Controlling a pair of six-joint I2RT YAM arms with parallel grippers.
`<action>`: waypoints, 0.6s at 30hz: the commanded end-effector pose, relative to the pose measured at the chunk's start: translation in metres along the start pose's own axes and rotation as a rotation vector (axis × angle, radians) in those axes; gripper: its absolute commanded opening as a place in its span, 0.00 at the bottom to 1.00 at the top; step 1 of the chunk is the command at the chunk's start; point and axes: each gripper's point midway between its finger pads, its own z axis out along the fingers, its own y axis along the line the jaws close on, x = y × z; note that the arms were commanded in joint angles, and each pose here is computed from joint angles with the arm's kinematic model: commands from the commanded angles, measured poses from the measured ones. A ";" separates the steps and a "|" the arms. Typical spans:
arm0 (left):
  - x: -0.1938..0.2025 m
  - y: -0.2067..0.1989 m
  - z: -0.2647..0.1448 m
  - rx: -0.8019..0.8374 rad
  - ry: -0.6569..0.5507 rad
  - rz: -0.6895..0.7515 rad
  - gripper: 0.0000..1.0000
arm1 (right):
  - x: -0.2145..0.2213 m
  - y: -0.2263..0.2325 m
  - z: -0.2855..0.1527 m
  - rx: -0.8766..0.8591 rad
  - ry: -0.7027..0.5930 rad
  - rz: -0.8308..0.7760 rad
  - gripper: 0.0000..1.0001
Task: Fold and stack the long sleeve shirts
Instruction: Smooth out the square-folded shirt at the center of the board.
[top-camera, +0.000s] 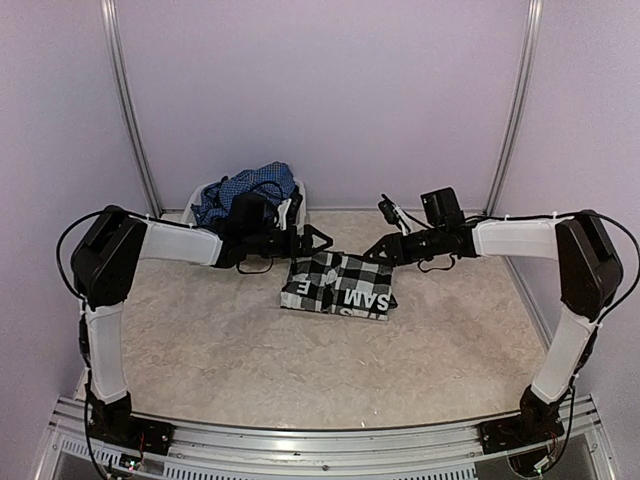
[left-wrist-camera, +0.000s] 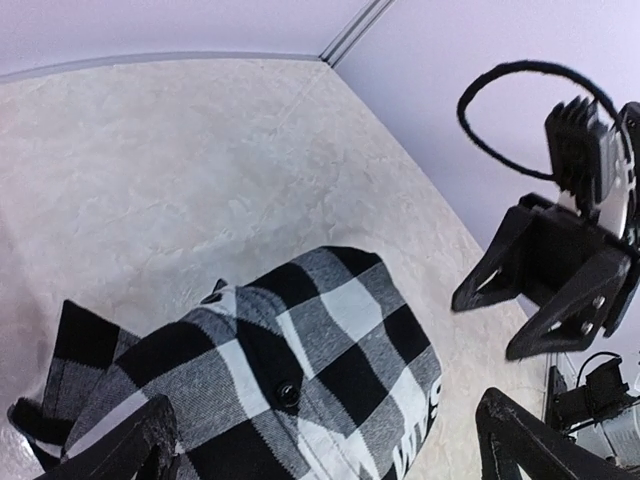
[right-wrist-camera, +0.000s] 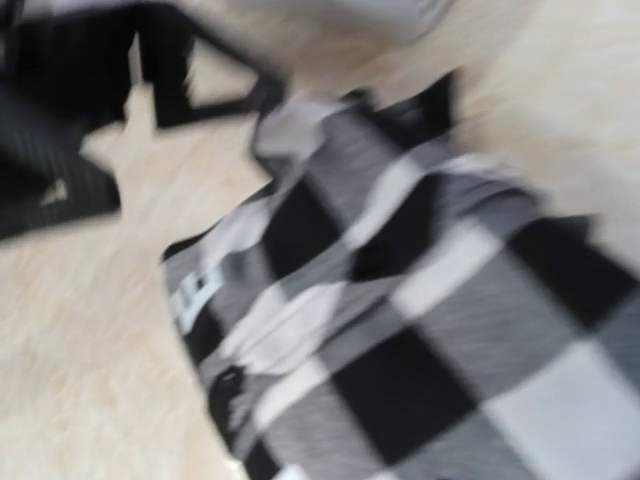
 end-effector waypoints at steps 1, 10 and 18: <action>-0.013 -0.012 0.012 0.087 0.004 0.006 0.99 | 0.030 0.012 0.022 -0.079 0.074 0.020 0.44; 0.023 0.026 0.057 0.066 0.085 -0.079 0.99 | 0.094 -0.024 0.061 -0.072 0.207 0.098 0.42; 0.057 0.092 0.051 -0.123 0.103 -0.122 0.99 | 0.114 -0.042 0.070 -0.031 0.246 0.104 0.43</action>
